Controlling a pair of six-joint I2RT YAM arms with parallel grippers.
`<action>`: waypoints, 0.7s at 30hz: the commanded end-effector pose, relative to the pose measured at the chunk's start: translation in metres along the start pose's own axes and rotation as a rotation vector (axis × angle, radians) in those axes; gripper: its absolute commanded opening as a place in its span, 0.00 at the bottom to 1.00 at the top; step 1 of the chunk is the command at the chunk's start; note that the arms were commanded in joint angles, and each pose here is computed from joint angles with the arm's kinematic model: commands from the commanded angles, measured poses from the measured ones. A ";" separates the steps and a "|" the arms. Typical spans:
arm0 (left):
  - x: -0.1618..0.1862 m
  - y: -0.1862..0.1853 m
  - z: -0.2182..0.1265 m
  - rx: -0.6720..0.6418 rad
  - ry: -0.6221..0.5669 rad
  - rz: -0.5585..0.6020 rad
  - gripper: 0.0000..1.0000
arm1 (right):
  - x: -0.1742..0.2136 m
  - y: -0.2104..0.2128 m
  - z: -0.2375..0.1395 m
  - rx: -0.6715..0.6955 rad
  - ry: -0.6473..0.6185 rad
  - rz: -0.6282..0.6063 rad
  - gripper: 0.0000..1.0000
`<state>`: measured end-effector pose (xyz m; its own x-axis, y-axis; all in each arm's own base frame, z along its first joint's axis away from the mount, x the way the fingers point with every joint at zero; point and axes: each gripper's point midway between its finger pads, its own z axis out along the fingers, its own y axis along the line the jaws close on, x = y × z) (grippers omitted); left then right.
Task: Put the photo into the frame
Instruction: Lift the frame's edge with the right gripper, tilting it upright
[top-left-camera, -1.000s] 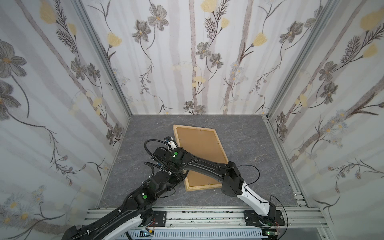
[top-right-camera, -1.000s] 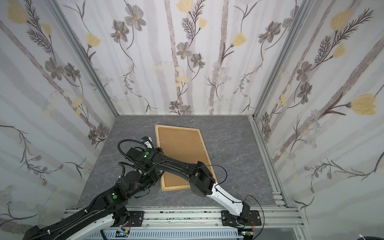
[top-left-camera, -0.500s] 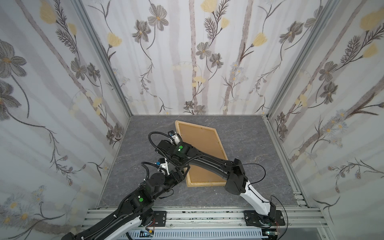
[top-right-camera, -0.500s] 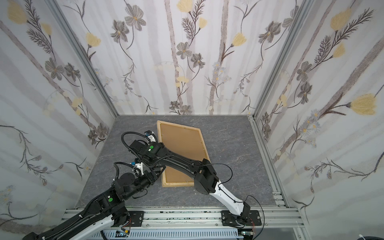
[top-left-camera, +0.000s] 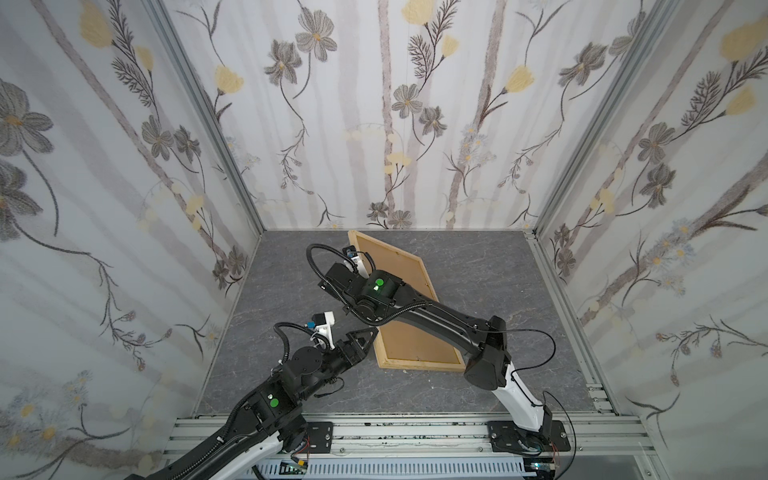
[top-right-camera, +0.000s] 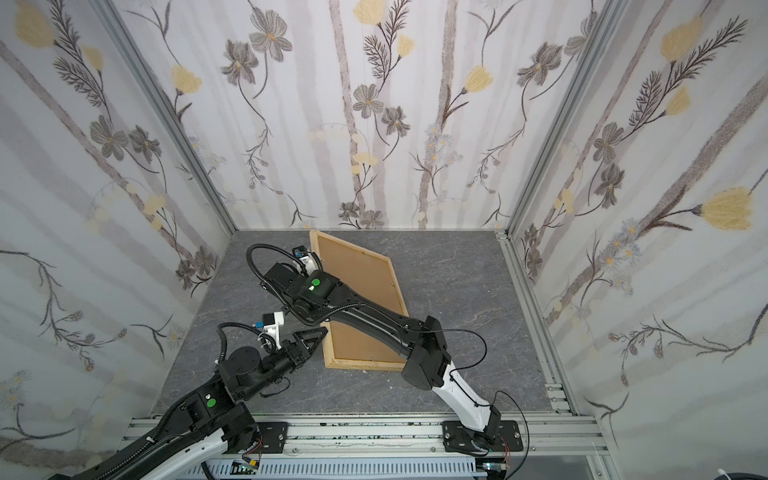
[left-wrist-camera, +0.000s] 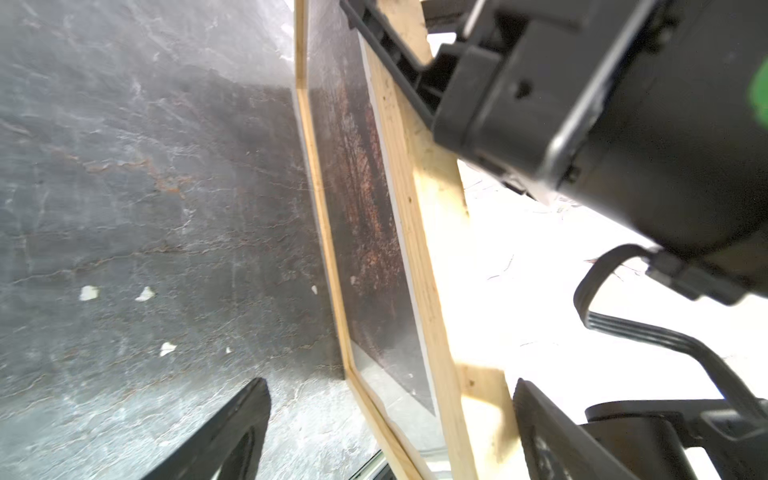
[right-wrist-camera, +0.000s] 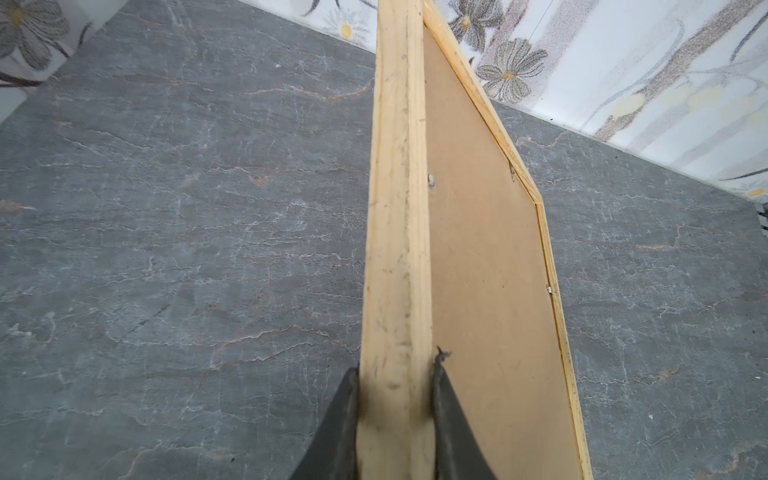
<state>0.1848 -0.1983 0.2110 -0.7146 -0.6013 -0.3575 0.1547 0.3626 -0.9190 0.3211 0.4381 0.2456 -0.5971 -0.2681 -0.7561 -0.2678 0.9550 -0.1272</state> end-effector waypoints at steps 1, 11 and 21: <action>-0.006 0.003 -0.002 -0.024 -0.029 0.022 0.90 | -0.025 -0.017 -0.019 0.017 -0.068 0.014 0.00; -0.015 -0.022 -0.015 0.067 -0.063 0.049 0.94 | -0.042 -0.031 -0.029 -0.074 -0.051 0.070 0.00; -0.019 -0.010 -0.016 0.013 -0.087 0.050 0.95 | -0.060 -0.021 -0.057 -0.261 -0.051 0.110 0.00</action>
<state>0.1822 -0.1835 0.2269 -0.6660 -0.6284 -0.4019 0.1983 0.3703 -0.9075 0.3181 0.4205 0.2993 -0.6507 -0.1882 -0.7356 -0.3567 0.9310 0.0773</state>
